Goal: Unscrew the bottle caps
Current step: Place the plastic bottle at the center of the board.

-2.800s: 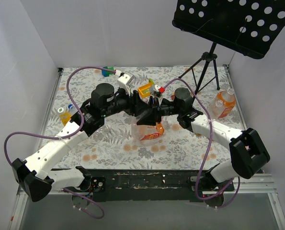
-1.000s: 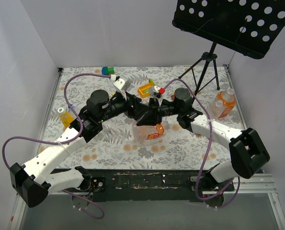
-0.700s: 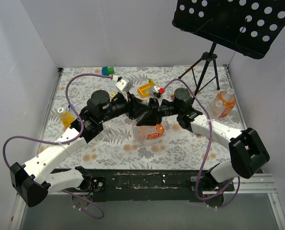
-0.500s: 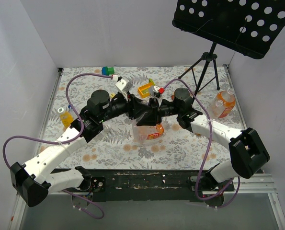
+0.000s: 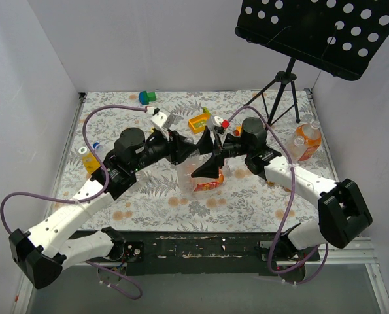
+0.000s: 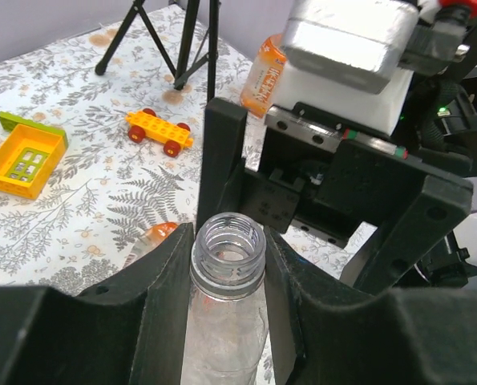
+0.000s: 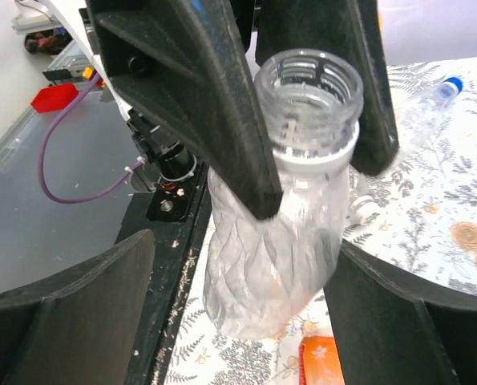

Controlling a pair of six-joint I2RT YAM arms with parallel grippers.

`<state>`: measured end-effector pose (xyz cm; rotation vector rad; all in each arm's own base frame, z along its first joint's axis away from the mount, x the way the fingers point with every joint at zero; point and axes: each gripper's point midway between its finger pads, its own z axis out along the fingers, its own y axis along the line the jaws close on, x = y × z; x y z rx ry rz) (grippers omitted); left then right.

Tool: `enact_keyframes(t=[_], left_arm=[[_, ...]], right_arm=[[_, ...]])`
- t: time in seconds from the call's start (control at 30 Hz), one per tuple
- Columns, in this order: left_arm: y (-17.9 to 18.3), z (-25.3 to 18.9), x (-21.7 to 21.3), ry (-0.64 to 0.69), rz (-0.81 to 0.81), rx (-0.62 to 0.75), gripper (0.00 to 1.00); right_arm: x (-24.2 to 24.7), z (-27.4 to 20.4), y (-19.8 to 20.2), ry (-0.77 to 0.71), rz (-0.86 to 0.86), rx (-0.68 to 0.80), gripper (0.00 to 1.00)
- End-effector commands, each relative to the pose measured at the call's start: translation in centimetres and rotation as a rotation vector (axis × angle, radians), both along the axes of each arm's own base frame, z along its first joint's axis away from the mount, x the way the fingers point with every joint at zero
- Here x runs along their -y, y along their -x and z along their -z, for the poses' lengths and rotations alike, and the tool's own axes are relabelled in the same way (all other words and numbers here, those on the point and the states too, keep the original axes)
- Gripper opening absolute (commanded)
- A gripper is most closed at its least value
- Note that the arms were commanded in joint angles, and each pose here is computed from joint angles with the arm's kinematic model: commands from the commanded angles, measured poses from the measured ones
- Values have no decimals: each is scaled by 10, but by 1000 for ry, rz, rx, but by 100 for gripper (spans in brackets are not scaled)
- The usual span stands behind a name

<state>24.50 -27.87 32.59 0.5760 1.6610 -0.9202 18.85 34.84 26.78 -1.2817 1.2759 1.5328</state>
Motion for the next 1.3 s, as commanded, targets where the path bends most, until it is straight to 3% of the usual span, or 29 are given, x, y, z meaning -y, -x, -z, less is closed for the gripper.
enact_keyframes(t=[0.0,0.3,0.6,0.8,1.27], left_arm=[[-5,-19,-17,20,-67,71,0],[-35,-31,-47,29,-221,130,0],[-101,-38,-84,39,-377,217,0],[-139,-24,-104,34,-407,250,0],[-215,2,-128,31,-462,296,0]], right_arm=[[14,-34,-9,-57,25,143,89],[66,-46,-28,-13,60,237,89],[107,18,-12,196,103,390,88],[136,32,-1,126,174,443,90],[157,49,-8,91,239,343,89]])
